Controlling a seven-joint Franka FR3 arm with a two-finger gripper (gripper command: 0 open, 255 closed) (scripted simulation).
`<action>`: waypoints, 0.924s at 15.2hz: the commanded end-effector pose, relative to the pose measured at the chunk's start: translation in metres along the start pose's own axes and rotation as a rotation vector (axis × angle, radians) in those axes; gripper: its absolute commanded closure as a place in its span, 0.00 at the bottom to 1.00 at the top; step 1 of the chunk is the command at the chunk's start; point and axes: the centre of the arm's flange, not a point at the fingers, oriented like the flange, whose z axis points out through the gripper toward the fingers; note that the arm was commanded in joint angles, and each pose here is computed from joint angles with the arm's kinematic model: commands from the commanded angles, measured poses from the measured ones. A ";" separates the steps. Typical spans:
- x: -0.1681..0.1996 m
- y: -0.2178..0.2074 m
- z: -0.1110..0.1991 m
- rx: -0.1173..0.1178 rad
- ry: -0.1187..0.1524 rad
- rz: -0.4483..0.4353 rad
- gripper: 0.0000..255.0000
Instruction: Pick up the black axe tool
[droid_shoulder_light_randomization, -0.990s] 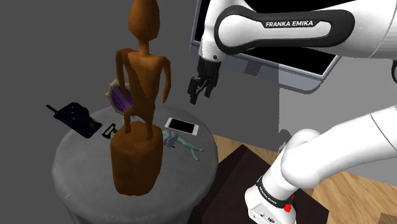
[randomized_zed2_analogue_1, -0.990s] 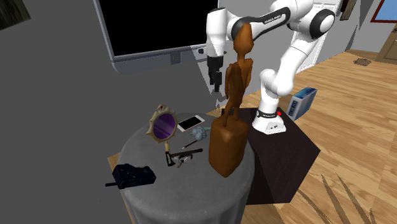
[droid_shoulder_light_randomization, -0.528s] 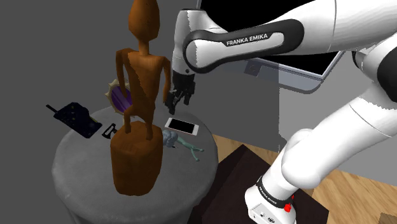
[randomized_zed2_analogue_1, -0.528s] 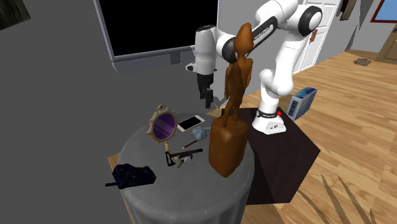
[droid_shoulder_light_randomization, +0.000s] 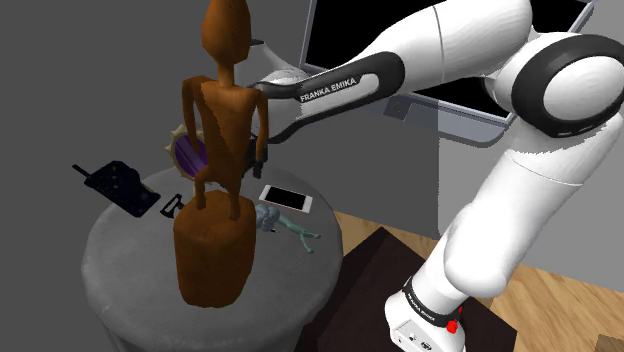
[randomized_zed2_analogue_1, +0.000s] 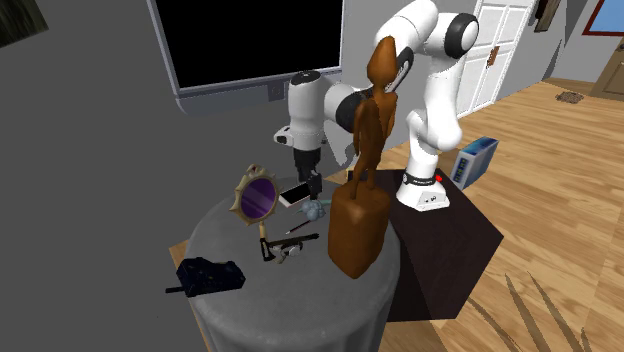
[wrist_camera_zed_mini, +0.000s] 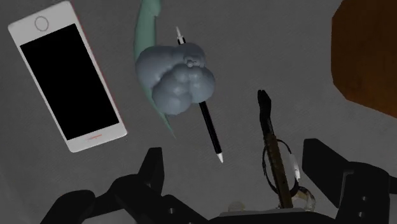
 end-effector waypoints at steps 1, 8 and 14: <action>0.018 -0.015 0.015 -0.012 -0.001 -0.028 0.00; 0.075 -0.071 0.069 -0.055 -0.007 -0.123 0.00; 0.086 -0.084 0.101 -0.063 -0.008 -0.142 0.00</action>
